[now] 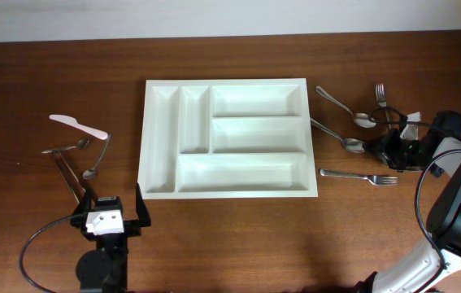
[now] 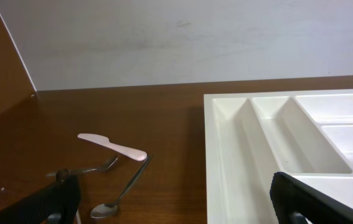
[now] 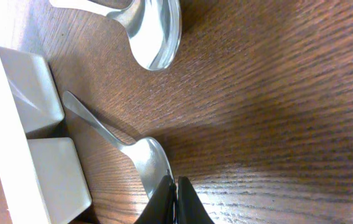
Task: Pack container
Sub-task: 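Lower the right gripper and grasp the lower spoon's handle, then lift the spoon and carry it left over the tray's top compartment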
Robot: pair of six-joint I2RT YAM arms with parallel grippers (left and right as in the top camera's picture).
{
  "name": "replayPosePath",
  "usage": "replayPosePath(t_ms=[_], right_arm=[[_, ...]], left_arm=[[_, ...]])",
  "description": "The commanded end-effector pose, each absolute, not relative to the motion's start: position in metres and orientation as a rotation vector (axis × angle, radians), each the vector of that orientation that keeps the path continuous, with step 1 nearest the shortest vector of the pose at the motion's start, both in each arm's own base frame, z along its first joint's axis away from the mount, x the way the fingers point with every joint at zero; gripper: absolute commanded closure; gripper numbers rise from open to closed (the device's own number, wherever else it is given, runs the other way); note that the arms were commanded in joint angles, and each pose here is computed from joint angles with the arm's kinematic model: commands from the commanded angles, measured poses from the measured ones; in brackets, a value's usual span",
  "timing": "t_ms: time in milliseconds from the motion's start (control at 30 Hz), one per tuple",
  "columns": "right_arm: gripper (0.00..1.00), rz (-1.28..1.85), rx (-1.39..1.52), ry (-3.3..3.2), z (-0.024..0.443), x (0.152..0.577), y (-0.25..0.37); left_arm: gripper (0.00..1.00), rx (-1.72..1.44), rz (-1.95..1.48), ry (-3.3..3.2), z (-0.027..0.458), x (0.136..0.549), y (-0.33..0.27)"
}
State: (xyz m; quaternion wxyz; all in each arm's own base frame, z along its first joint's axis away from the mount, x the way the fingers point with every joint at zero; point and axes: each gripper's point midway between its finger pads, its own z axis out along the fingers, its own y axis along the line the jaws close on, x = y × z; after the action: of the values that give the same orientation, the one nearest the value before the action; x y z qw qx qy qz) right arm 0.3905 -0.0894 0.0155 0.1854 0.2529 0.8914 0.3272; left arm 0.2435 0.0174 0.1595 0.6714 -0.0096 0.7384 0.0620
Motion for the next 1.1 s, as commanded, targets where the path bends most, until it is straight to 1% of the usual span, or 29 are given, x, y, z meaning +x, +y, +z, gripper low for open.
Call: replayPosePath(t_ms=[0, 267, 633, 933, 1067], right_arm=[[0.96, 0.937, 0.714, 2.5, 0.014, 0.391, -0.089], [0.97, 0.922, 0.723, 2.488, 0.017, 0.393, -0.096], [0.96, 0.89, 0.805, 2.429, 0.031, 0.392, -0.134], [0.96, 0.905, 0.685, 2.439, 0.06, 0.405, -0.132], [0.96, 0.91, 0.685, 2.441, 0.067, 0.406, -0.131]], left_arm=[[0.01, -0.004, 0.153, 1.663, 0.158, 0.244, 0.017], [0.01, -0.004, 0.153, 1.663, 0.158, 0.244, 0.017], [0.01, -0.004, 0.153, 1.663, 0.158, 0.244, 0.017], [0.01, -0.004, 0.153, 1.663, 0.158, 0.244, 0.017], [0.01, -0.004, 0.153, 1.663, 0.158, 0.244, 0.017]])
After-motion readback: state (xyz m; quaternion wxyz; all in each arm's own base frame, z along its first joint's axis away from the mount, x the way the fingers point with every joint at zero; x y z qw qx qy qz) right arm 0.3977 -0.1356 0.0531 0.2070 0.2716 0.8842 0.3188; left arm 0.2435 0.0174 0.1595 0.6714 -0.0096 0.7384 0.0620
